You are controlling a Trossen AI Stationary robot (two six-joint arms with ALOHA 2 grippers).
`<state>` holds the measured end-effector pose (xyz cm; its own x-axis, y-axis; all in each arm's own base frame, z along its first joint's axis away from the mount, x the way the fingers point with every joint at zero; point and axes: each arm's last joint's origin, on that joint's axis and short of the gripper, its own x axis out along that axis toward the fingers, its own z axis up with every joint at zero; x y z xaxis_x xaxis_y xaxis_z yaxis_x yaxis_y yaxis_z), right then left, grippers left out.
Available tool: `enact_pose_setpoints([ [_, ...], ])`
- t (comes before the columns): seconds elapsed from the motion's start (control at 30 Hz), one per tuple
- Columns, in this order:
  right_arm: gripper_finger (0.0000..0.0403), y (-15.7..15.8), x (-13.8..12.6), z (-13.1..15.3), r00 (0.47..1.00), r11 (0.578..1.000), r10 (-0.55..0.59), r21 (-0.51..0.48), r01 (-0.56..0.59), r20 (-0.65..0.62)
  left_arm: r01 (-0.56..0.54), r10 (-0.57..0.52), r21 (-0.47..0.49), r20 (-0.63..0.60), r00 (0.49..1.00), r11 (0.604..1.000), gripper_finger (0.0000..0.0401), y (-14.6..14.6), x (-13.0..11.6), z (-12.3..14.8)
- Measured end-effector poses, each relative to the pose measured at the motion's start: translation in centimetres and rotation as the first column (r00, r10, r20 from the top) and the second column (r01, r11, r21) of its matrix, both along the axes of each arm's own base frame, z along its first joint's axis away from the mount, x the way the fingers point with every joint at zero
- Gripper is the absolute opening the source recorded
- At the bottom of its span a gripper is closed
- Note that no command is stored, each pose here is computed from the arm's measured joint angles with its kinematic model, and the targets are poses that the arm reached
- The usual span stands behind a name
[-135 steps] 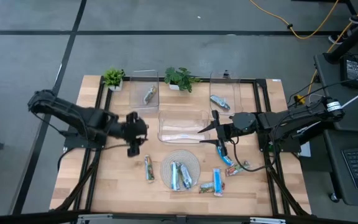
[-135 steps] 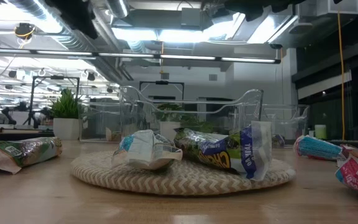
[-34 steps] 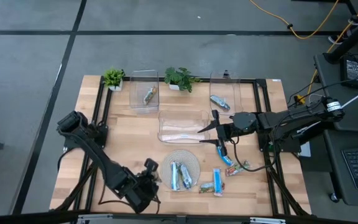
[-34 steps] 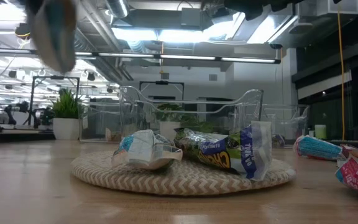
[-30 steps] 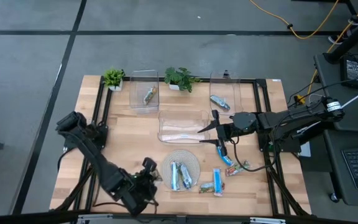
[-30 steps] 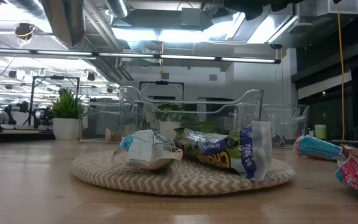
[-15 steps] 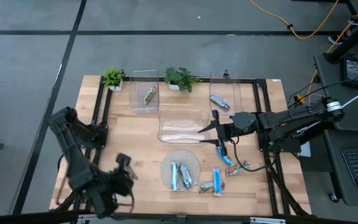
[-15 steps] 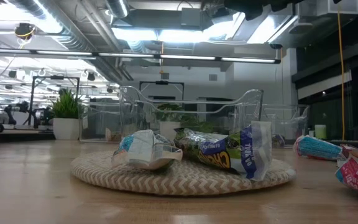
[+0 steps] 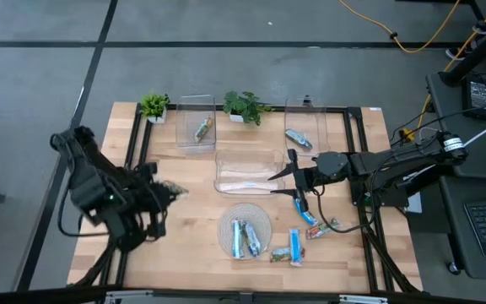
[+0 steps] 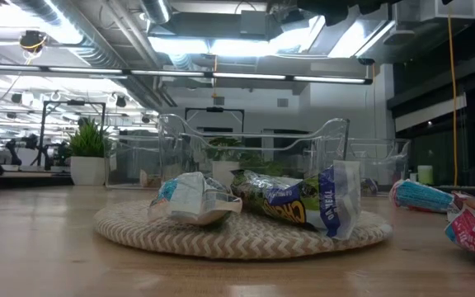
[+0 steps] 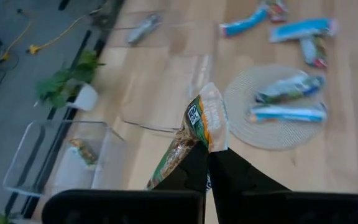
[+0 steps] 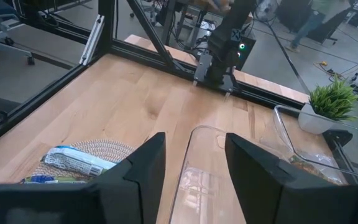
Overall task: Pick and place Granola Bars by type
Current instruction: Put the orange granola bar into the top left transparent bin
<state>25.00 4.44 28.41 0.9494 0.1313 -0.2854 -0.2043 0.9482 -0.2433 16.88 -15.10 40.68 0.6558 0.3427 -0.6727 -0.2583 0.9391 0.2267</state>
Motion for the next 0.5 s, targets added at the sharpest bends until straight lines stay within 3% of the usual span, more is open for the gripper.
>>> enact_pose_setpoints([
  [0.5, 0.0169, 0.0, 0.0, 0.0, 1.000, 1.000, 0.000, 0.000, 0.000, 0.000, -0.202, 0.204, 0.064, -0.030, 0.979, 0.977, 0.0003, 5.2, 3.3, 0.2],
])
